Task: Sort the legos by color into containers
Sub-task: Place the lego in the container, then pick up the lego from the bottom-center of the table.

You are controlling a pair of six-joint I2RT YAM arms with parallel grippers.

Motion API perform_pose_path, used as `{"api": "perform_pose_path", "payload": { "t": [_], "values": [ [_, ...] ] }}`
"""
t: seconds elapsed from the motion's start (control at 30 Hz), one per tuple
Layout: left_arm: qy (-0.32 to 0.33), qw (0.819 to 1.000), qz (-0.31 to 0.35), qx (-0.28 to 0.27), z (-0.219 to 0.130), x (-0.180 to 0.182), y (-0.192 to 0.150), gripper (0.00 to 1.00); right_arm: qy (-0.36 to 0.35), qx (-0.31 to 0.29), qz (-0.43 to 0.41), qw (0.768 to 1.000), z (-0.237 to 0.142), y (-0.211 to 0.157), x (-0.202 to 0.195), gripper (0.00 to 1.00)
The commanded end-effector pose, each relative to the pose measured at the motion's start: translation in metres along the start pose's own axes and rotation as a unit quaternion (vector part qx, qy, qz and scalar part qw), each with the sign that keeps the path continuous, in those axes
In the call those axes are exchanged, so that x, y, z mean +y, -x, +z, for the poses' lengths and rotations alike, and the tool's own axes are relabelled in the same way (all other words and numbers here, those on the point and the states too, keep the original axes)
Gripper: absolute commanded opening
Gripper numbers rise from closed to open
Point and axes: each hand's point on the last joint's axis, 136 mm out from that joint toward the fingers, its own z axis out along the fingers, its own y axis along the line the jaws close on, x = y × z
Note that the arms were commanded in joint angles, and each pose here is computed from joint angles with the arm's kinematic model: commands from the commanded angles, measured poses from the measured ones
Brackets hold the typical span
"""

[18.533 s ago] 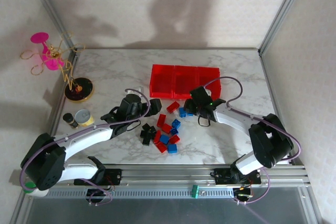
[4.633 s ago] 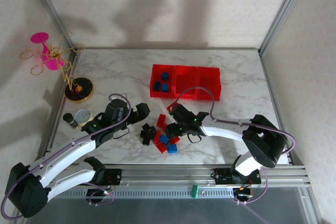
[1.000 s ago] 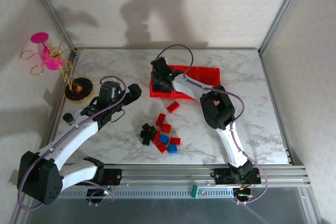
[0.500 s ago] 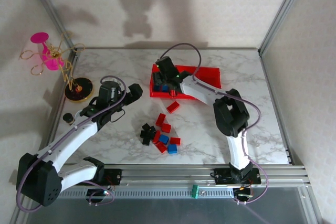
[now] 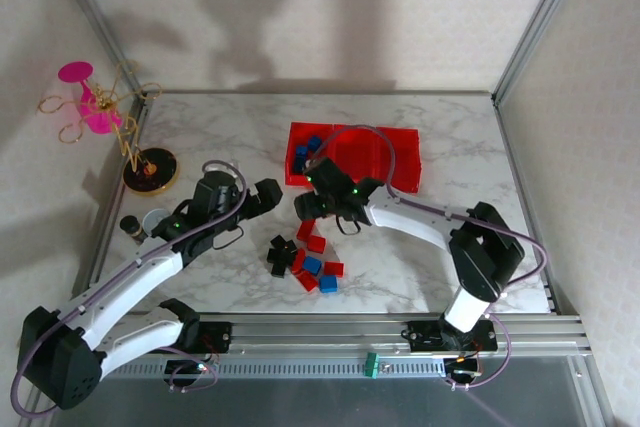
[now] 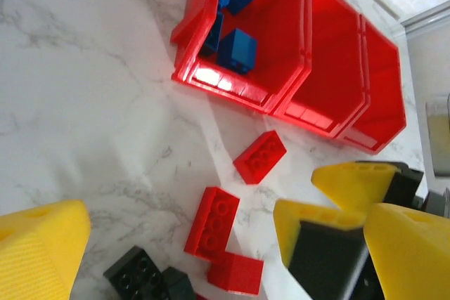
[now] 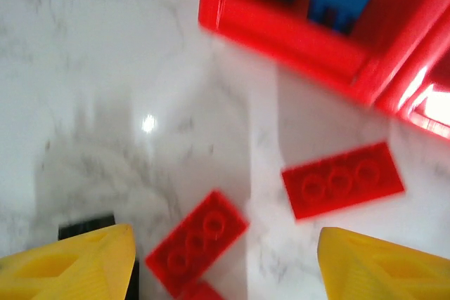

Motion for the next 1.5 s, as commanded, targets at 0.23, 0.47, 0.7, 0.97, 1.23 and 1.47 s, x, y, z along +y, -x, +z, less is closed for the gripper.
{"api": "perform_pose_path", "payload": {
  "t": [0.23,0.47,0.7,0.97,1.23,1.47],
  "values": [
    [0.027,0.999,-0.01,0.025,-0.011,0.021,-0.024,1.0,0.079,0.073,-0.059,0.992,-0.031,-0.088,0.032,0.72],
    [0.037,0.999,-0.014,0.03,-0.014,0.031,-0.032,1.0,0.095,0.098,-0.096,0.986,-0.027,-0.114,0.038,0.69],
    [0.045,0.999,-0.013,0.026,-0.015,0.034,-0.031,1.0,0.09,0.107,-0.12,0.983,-0.013,-0.119,0.041,0.69],
    [0.062,0.998,-0.013,0.013,-0.018,0.041,-0.027,1.0,0.082,0.118,-0.146,0.979,0.002,-0.124,0.048,0.7],
    [0.067,0.998,-0.011,0.013,-0.018,0.043,-0.028,1.0,0.047,0.12,-0.148,0.981,0.015,-0.123,0.039,0.67],
    [0.065,0.998,-0.011,0.01,-0.018,0.041,-0.026,1.0,0.033,0.125,-0.152,0.98,0.019,-0.124,0.033,0.59]
  ]
}}
